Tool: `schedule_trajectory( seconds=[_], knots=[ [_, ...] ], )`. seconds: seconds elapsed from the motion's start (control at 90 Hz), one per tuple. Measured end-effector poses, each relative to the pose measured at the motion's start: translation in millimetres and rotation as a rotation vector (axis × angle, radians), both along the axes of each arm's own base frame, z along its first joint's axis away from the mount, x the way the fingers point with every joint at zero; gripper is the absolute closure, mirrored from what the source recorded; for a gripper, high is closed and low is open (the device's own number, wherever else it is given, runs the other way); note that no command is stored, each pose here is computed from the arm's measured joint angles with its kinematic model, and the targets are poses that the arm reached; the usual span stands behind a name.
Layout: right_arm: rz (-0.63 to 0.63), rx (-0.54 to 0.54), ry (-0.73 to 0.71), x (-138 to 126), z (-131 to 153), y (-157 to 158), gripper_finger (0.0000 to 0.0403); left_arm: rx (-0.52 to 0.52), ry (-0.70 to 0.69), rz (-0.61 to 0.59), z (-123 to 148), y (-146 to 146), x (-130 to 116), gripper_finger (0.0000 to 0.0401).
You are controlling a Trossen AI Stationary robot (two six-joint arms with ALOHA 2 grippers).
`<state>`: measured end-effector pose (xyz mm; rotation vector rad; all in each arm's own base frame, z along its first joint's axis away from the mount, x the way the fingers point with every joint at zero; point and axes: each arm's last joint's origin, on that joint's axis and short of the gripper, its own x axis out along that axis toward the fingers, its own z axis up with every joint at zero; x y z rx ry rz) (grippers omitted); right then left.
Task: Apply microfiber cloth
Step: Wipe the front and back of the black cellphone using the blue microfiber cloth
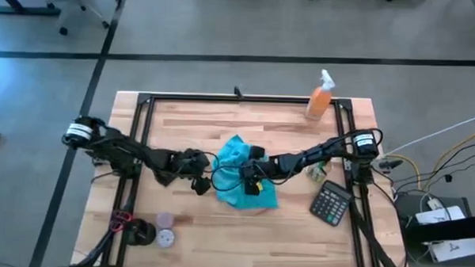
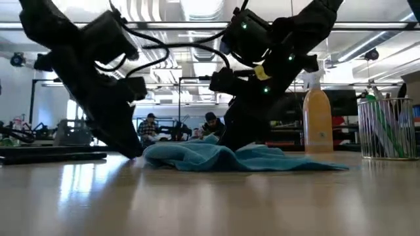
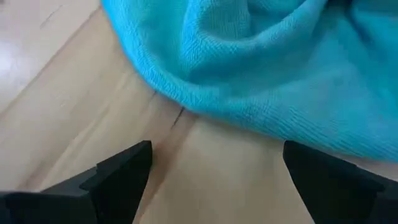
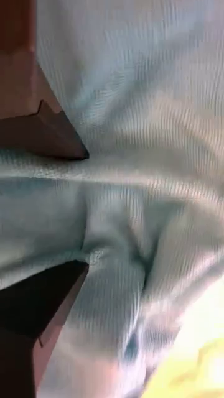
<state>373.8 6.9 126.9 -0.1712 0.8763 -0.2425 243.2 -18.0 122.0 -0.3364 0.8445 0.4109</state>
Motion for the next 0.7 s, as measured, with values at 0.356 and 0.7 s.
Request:
schedule_trajectory(
  seconds=[0.356,0.7],
  knots=[
    [-0.096,-0.189,-0.009,9,18,-42,0.0324,0.176,-0.095,-0.023,7,5,11,0.0052],
    [0.23,0.15,0.064,11,44,-9,0.04,0.388,-0.163,0.083,21,30,18,0.0053]
  ],
)
